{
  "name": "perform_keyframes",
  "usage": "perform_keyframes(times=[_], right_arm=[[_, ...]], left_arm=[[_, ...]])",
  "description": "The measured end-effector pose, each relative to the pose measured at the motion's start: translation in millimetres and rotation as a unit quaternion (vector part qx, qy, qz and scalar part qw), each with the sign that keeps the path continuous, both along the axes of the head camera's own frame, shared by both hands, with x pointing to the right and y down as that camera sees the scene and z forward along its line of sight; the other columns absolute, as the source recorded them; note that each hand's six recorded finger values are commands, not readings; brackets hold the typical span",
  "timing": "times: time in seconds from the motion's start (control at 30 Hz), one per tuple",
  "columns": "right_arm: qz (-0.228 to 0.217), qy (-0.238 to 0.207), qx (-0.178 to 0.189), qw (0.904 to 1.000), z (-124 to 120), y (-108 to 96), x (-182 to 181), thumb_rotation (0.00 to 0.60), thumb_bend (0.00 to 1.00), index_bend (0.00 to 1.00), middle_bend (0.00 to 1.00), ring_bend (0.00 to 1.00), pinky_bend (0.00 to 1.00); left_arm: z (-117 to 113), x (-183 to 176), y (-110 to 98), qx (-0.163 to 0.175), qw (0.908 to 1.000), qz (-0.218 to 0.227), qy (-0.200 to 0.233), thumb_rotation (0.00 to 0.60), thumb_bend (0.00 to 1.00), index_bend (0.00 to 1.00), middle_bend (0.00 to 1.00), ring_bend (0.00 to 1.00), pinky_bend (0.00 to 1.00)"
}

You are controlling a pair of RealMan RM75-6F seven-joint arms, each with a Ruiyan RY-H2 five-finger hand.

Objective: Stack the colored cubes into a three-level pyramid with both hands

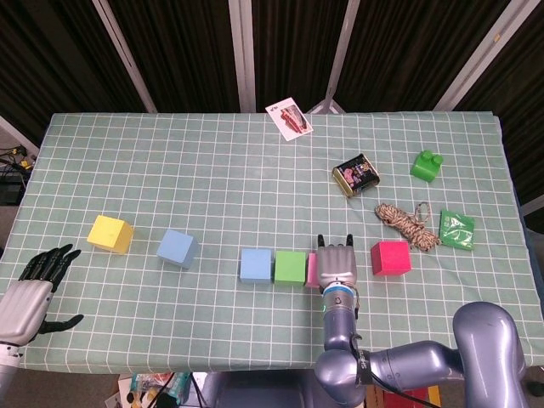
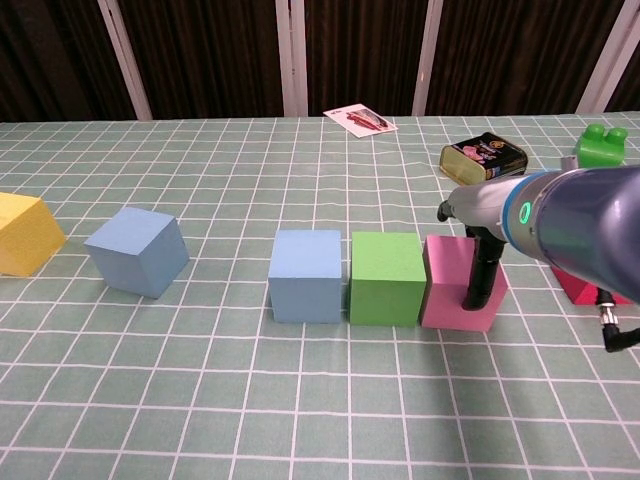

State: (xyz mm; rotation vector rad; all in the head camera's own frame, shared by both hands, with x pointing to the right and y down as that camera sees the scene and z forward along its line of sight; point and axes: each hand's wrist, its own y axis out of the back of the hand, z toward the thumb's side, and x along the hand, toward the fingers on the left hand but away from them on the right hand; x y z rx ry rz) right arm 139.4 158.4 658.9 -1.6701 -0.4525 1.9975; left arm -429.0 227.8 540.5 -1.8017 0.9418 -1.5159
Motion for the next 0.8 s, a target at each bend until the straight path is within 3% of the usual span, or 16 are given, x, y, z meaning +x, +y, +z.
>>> perform_keyframes(times=[0.33, 0.8], right_arm=[[-0.001, -0.007, -0.003, 1.0, 0.7, 1.7, -2.0, 0.6, 0.25, 0.0, 0.55, 0.25, 0.01], [0.002, -0.016, 0.001, 0.9999, 1.8, 0.4, -2.0, 0.6, 0.25, 0.0, 0.55, 0.25, 0.01]], left_arm=[[-0.1, 0.1, 0.1, 0.0, 1.0, 0.0, -0.001, 0.6, 0.09, 0.0, 0.0, 0.0, 0.0], [-0.2, 0.4, 0.3, 0.0, 1.0, 0.001, 0.0, 0.6, 0.09, 0.0, 0.0, 0.0, 0.0]])
